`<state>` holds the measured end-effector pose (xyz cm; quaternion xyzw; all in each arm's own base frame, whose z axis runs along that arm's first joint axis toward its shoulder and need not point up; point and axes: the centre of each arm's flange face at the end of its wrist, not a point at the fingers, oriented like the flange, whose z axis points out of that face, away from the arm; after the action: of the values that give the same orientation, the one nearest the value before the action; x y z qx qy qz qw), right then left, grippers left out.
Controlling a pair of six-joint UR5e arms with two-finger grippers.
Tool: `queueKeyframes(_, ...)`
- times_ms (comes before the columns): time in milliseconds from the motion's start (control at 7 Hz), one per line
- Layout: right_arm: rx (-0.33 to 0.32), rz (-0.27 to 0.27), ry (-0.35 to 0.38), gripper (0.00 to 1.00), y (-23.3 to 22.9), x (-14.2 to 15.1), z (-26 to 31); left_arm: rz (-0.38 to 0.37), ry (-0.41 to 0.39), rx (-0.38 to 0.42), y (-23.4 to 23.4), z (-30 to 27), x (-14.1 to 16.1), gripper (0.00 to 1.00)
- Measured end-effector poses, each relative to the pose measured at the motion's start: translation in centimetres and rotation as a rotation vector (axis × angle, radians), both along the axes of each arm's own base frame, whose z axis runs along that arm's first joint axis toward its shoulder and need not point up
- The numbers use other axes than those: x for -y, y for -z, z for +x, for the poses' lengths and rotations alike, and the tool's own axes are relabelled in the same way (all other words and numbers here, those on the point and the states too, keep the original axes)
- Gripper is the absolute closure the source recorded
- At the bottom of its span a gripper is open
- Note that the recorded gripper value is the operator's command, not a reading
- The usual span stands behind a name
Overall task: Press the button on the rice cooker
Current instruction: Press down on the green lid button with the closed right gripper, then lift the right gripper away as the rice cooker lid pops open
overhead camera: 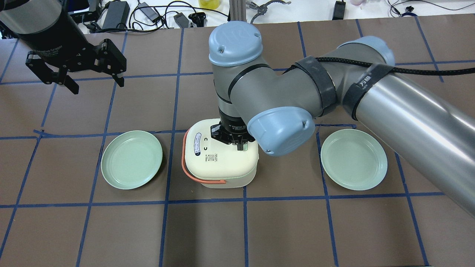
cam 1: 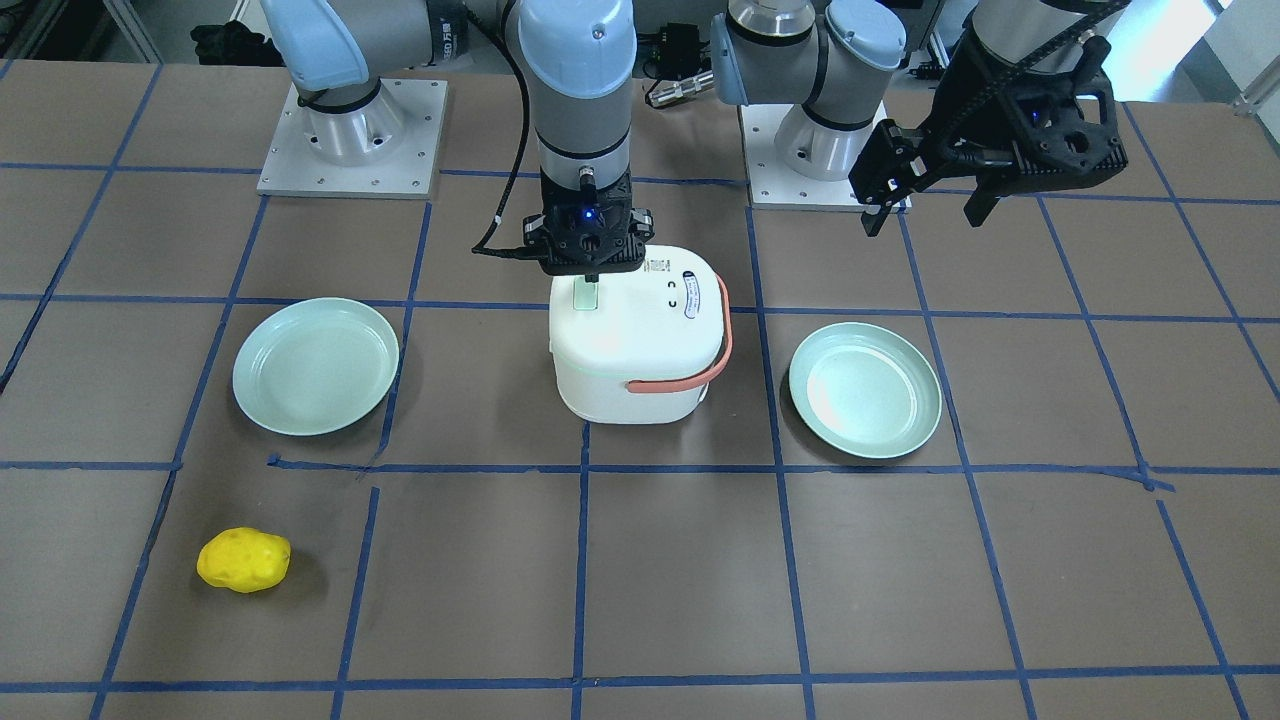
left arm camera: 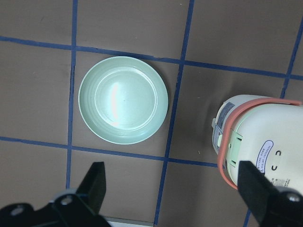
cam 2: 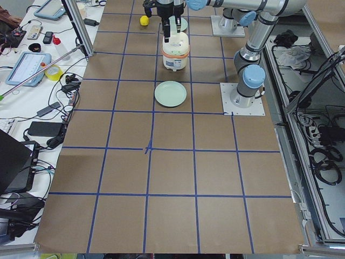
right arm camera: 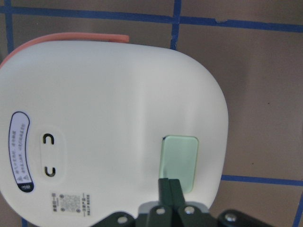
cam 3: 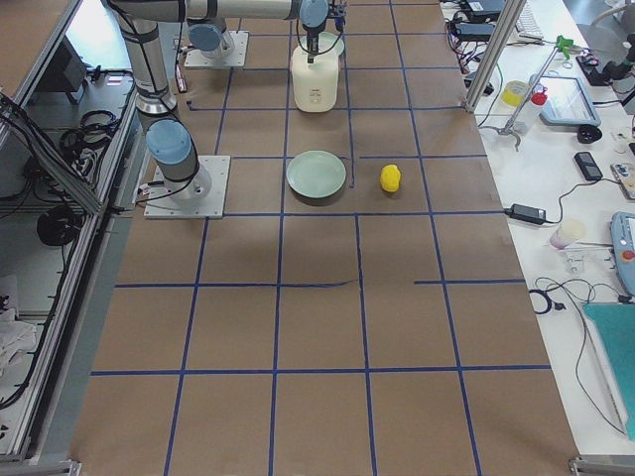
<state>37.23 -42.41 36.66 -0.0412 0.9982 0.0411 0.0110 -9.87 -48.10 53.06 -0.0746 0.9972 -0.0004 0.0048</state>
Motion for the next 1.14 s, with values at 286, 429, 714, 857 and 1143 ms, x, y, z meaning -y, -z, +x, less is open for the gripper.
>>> queueKeyframes(286,-0.006,0.001,-0.001,1.0,0.7,0.2,0.0,-0.001,0.0,0.0,0.0,0.0,0.0,0.0)
queueKeyframes(429,-0.008,0.002,-0.001,1.0,1.0,0.3,0.0,-0.001,0.0,0.0,0.0,0.0,0.0,0.0)
queueKeyframes(714,-0.002,-0.012,0.004,0.97,0.4,0.7,-0.3,-0.001,0.0,0.0,0.0,0.0,0.0,0.0)
queueKeyframes(857,0.007,-0.042,0.008,0.24,-1.4,1.3,-0.7,-0.001,0.0,0.0,0.0,0.0,0.0,0.0)
queueKeyframes(1143,-0.009,-0.111,-0.006,0.0,-5.8,2.5,-2.2,-0.001,0.0,0.0,0.0,0.0,0.0,0.0)
